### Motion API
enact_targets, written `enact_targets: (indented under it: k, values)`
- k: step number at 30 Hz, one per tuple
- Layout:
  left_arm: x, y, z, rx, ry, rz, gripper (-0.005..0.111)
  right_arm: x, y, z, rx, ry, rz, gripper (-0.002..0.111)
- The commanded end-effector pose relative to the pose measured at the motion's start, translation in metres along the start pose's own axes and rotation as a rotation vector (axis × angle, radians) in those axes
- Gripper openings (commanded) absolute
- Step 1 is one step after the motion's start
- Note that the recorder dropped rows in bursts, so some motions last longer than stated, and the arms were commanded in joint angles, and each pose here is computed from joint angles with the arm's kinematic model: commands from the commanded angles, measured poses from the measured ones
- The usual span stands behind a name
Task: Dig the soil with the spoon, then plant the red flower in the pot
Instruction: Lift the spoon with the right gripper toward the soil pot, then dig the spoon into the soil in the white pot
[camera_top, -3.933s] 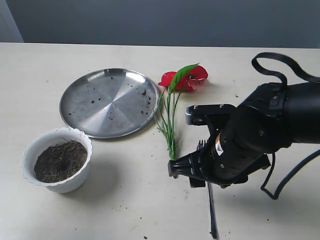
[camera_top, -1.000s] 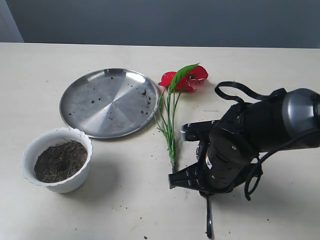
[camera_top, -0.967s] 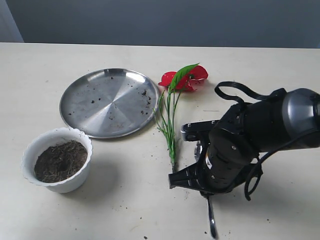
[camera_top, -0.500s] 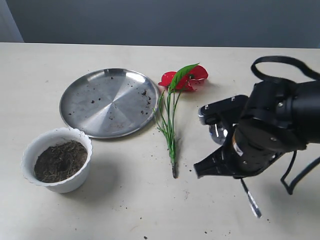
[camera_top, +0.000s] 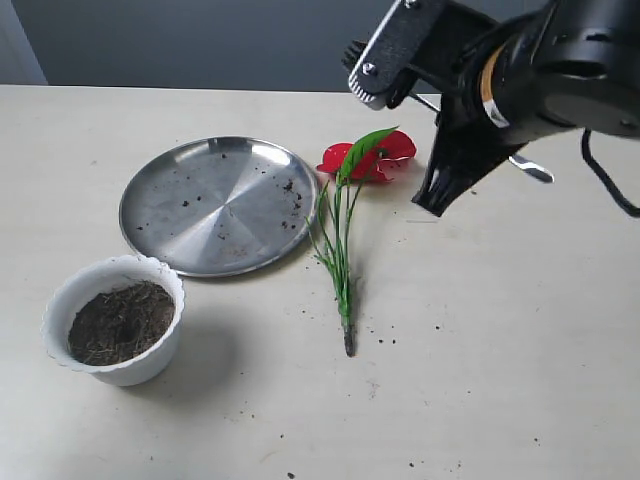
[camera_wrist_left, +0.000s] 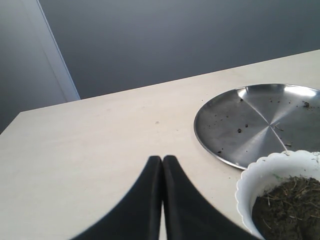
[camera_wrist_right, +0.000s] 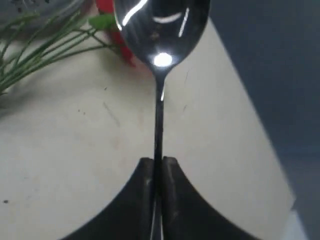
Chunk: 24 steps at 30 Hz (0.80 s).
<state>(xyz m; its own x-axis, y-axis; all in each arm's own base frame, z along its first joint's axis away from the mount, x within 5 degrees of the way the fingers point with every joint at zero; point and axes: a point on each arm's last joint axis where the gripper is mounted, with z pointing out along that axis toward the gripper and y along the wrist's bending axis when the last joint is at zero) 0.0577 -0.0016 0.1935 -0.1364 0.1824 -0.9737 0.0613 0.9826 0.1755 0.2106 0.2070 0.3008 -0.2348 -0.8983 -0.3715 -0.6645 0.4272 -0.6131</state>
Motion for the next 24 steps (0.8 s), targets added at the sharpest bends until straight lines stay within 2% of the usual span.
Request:
enact_targets:
  k: [1,3,10,15,19,24]
  values:
    - [0.000,0.000,0.000,0.001,-0.008,-0.006,0.000,-0.025,0.005,-0.011,0.116,-0.085,-0.444,-0.001]
    - [0.000,0.000,0.000,0.001,-0.008,-0.006,0.000,-0.035,0.014,-0.012,0.185,-0.107,-0.613,-0.001]
    - [0.000,0.000,0.000,0.001,-0.008,-0.006,0.000,-0.076,0.059,-0.011,0.395,-0.286,-1.022,-0.001]
    - [0.000,0.000,0.000,0.001,-0.008,-0.006,0.000,-0.097,0.094,0.006,0.532,-0.368,-1.328,-0.001]
    - [0.000,0.000,0.000,0.001,-0.008,-0.006,0.000,-0.102,0.114,0.029,0.483,-0.362,-1.372,-0.001]
    - [0.000,0.000,0.000,0.001,-0.008,-0.006,0.000,-0.117,0.121,0.036,0.484,-0.379,-1.371,-0.001]
